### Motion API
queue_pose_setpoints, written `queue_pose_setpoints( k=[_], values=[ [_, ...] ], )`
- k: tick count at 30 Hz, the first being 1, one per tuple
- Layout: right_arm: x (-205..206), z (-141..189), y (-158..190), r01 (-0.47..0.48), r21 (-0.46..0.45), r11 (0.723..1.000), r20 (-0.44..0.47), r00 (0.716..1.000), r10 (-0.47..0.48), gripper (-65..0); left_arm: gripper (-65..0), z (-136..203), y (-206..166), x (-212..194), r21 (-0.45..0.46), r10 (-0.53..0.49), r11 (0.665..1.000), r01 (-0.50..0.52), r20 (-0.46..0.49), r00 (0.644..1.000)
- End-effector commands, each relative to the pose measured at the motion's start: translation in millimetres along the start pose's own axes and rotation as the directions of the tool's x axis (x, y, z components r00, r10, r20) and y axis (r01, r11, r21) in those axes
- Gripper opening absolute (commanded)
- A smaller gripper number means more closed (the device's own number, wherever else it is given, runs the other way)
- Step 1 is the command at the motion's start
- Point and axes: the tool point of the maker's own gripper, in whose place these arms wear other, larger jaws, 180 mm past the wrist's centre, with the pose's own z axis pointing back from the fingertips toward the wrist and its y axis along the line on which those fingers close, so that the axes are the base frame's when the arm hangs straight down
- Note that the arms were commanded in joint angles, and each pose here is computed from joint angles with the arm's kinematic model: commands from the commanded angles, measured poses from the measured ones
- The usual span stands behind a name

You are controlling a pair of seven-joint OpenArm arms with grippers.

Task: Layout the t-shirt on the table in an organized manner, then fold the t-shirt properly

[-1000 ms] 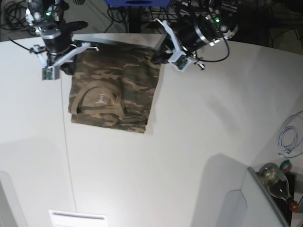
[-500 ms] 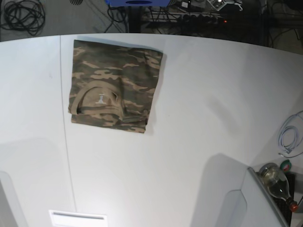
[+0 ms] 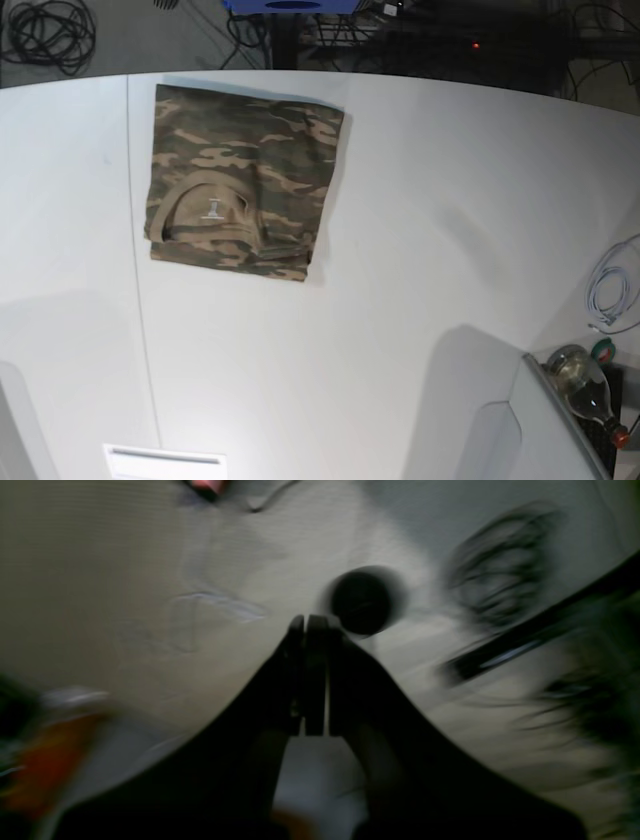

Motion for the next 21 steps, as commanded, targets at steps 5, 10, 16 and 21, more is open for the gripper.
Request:
queue_pose_setpoints(
  k=[5,10,16,21],
  values=[
    [18,-4,-32,-0.028,-0.067,0.997,0.095,0.995,0.034,-65.0,-65.0,-23,-10,36,0.129,-0.035,0.991,0.024,0.076,0.996],
    [16,-3,-34,-0.028,-0.07,0.997,0.092,0.995,0.034,-65.0,-65.0,-39,-24,56,0.125,-0.046,0.991,0.04,0.049,0.998],
    [27,-5,-37,-0.029,-0.074,0.997,0.113,0.993,0.038,-65.0,-65.0,-44,-18,69,0.13,-0.049,0.991,0.044,0.037,0.998],
    [34,-6,-41,-0.031,-0.08,0.996,0.124,0.992,0.04,-65.0,-65.0,-41,-19,53,0.128,-0.036,0.991,0.036,-0.001,0.999]
  ],
)
